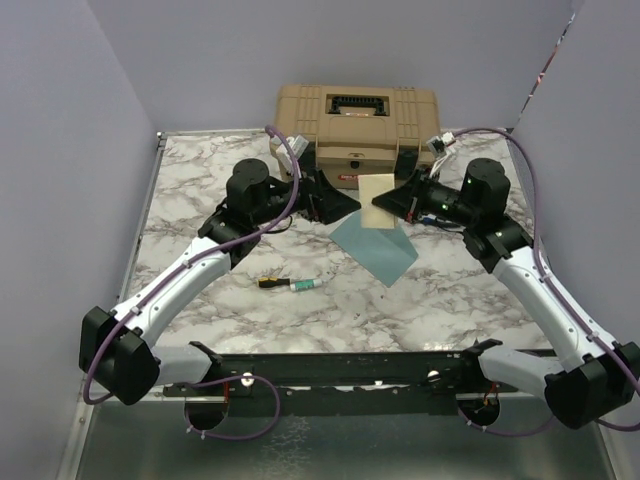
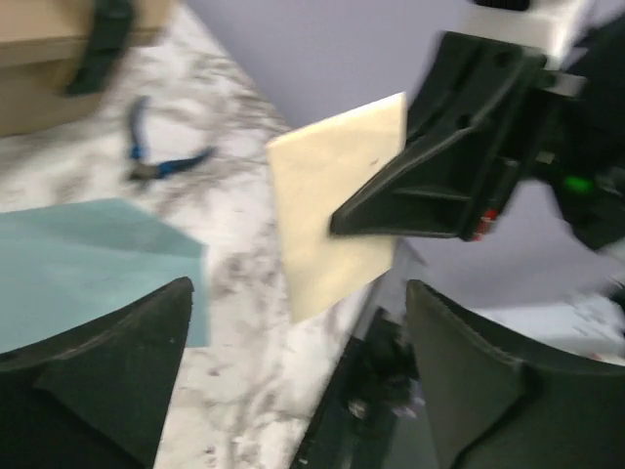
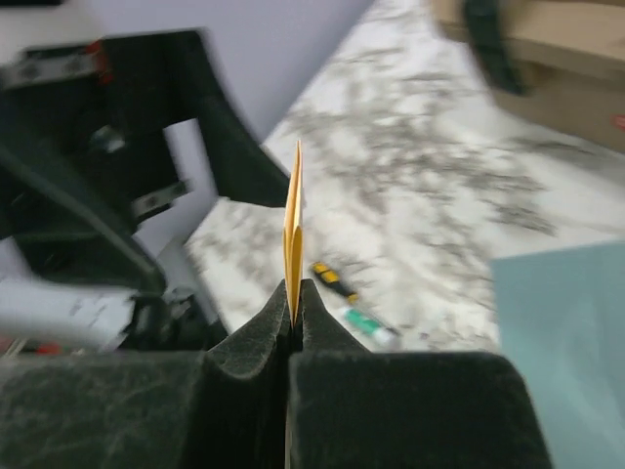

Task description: Place the letter into the envelope and seal it

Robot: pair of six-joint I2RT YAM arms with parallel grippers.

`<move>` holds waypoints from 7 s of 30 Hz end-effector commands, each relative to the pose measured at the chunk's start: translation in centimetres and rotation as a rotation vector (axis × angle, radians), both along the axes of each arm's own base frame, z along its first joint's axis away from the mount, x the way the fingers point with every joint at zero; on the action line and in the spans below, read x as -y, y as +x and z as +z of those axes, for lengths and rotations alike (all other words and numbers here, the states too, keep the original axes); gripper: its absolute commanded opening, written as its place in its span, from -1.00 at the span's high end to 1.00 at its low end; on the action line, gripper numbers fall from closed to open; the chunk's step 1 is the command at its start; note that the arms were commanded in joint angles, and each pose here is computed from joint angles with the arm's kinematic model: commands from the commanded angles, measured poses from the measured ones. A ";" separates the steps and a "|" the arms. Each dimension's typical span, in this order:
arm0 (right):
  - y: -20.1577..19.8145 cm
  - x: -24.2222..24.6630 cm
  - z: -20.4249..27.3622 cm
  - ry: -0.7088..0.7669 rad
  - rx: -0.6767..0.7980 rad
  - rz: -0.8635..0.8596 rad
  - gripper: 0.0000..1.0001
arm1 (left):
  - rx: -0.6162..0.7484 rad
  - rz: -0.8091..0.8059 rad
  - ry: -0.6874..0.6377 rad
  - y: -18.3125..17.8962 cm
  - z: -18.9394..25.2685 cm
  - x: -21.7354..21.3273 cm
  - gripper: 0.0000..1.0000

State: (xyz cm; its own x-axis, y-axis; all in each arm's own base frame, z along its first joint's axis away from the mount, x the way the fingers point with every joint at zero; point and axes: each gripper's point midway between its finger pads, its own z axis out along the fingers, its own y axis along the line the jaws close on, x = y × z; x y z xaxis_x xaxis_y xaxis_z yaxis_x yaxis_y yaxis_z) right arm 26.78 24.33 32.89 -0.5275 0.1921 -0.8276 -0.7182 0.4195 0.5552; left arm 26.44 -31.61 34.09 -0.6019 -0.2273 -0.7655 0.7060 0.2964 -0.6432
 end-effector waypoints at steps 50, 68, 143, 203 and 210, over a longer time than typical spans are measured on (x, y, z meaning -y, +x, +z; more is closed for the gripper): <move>3.2 8.6 -22.7 -0.604 -0.561 -0.490 0.99 | -0.391 0.607 0.454 8.6 -26.1 -6.1 -0.94; 9.2 3.1 -23.3 -0.459 -0.477 -0.336 0.99 | -0.549 0.499 0.446 7.6 -29.2 -3.6 -0.45; 9.4 1.7 -29.0 -0.478 -0.600 -0.354 0.88 | -0.712 0.422 0.567 4.9 -35.1 -3.9 0.02; 12.0 0.4 -31.2 -0.471 -0.619 -0.417 0.39 | -0.646 0.578 0.641 8.5 -35.1 -5.2 -0.17; 11.3 -1.4 -31.2 -0.368 -0.630 -0.339 0.41 | -0.627 0.527 0.649 8.7 -35.2 -4.5 -0.11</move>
